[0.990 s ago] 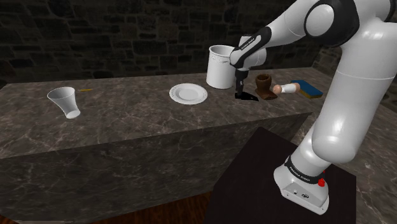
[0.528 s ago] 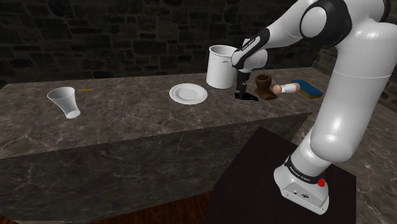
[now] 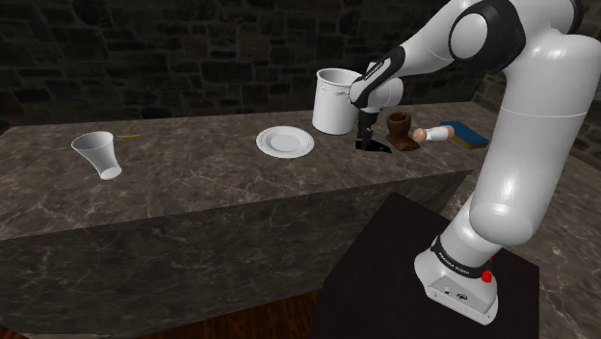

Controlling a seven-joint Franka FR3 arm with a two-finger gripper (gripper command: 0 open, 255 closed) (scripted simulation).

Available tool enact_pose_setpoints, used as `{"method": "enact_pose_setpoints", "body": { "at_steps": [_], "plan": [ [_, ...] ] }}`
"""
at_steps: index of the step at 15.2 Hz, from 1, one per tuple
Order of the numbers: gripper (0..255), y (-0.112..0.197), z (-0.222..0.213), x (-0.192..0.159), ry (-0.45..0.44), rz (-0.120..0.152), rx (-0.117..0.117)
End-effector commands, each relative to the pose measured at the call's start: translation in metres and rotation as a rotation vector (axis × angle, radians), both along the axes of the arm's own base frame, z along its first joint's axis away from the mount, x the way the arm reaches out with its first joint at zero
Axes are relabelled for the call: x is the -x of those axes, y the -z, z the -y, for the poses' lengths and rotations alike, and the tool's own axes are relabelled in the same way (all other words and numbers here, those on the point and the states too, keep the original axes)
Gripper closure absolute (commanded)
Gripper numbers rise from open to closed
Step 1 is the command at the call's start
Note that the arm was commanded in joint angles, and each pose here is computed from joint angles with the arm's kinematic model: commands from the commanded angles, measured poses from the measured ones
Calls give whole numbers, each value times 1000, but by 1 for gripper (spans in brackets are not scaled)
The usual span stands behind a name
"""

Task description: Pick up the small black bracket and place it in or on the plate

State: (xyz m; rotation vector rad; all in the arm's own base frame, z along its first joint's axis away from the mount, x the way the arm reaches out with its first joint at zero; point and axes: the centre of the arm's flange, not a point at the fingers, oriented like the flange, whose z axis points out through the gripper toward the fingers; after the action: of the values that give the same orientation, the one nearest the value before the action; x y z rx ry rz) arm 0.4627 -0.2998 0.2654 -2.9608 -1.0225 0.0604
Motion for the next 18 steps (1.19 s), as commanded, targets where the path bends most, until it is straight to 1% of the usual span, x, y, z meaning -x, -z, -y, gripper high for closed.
{"method": "enact_pose_setpoints", "body": {
  "at_steps": [1, 2, 3, 12, 18],
  "plan": [
    [0, 0, 0, 0, 0, 0, 0],
    [0, 0, 0, 0, 0, 0, 0],
    [255, 0, 0, 0, 0, 0, 0],
    [255, 0, 0, 0, 0, 0, 0],
    [255, -32, 0, 0, 0, 0, 0]
  ]
}}
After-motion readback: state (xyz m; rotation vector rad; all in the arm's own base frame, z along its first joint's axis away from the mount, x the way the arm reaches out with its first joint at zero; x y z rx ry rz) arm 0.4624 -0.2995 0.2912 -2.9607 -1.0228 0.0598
